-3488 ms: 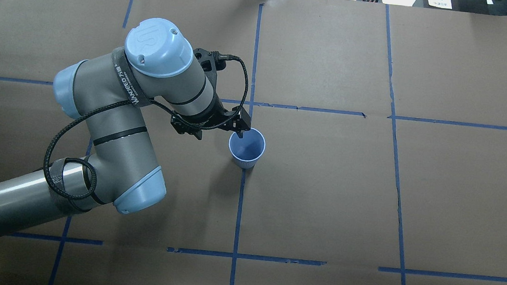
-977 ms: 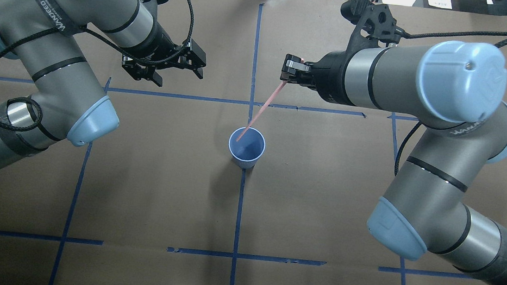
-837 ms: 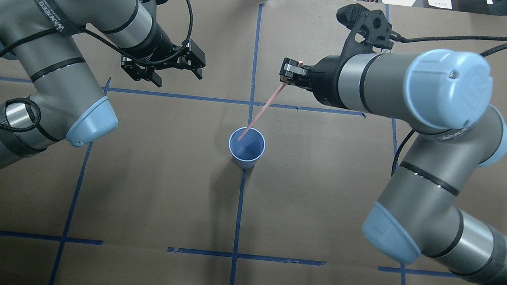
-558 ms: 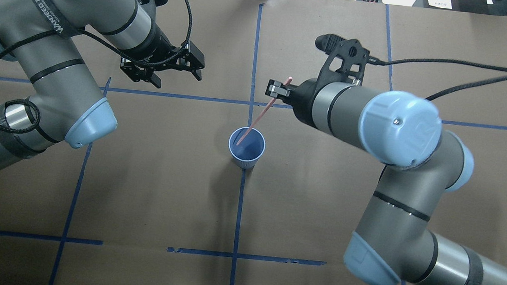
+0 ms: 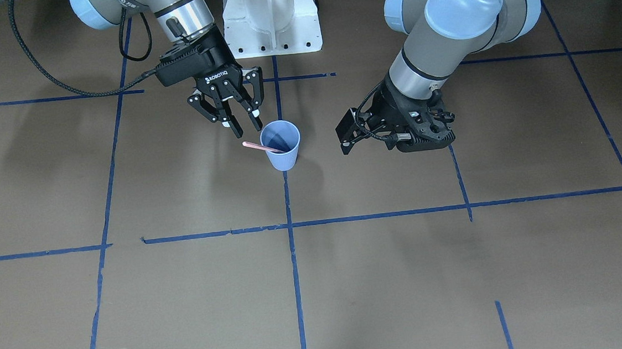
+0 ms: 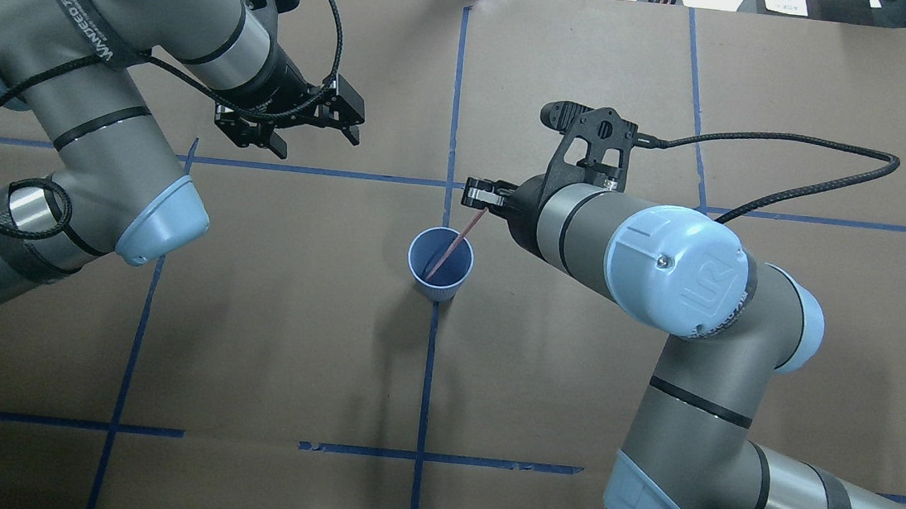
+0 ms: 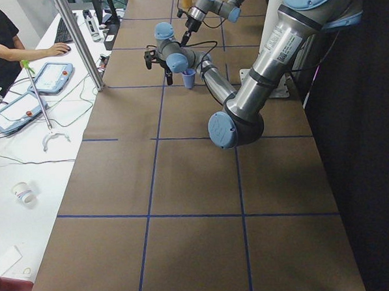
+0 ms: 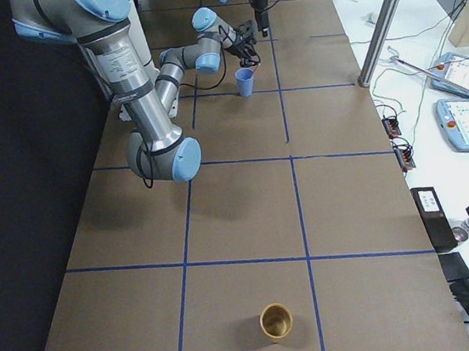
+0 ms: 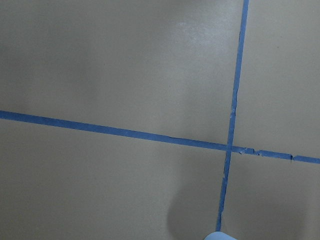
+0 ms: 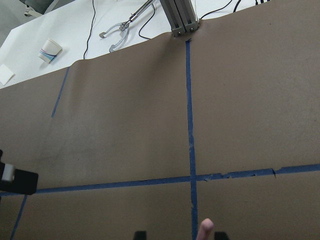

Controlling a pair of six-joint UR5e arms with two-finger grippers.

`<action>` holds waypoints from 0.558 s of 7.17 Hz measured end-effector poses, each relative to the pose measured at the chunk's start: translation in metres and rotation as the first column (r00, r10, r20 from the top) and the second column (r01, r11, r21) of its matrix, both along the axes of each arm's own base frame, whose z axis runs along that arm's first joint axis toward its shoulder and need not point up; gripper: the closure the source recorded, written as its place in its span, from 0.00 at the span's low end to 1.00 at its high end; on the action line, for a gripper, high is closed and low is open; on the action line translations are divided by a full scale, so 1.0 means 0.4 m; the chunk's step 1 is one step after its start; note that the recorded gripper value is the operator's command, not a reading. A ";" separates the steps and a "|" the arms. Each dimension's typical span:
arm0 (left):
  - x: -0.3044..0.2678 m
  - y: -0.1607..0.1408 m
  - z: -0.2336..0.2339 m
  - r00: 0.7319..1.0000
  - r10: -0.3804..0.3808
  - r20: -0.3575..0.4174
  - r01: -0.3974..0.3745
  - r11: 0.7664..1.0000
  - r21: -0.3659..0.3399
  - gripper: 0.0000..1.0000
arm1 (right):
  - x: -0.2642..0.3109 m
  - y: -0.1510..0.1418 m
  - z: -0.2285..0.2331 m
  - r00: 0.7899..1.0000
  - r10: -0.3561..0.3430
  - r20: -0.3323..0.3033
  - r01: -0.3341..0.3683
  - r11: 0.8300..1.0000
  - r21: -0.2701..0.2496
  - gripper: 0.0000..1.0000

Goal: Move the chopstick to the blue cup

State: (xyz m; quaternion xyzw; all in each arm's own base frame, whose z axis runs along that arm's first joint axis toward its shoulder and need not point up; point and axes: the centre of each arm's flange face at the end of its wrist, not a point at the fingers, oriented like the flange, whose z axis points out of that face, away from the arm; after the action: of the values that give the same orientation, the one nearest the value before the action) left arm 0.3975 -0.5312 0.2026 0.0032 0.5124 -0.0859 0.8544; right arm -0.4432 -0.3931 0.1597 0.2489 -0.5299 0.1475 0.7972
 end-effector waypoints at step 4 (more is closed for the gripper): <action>-0.061 0.024 0.143 0.995 0.068 0.074 -0.074 0.993 0.088 0.00 | 0.307 -0.120 0.218 0.982 -0.112 -0.152 0.101 0.992 -0.077 0.00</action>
State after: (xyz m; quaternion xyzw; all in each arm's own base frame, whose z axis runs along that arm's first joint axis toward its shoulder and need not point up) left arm 0.3731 -0.5217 0.2600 0.0270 0.4850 -0.0320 0.8735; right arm -0.3204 -0.4412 0.2470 0.2033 -0.4731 0.1031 0.8510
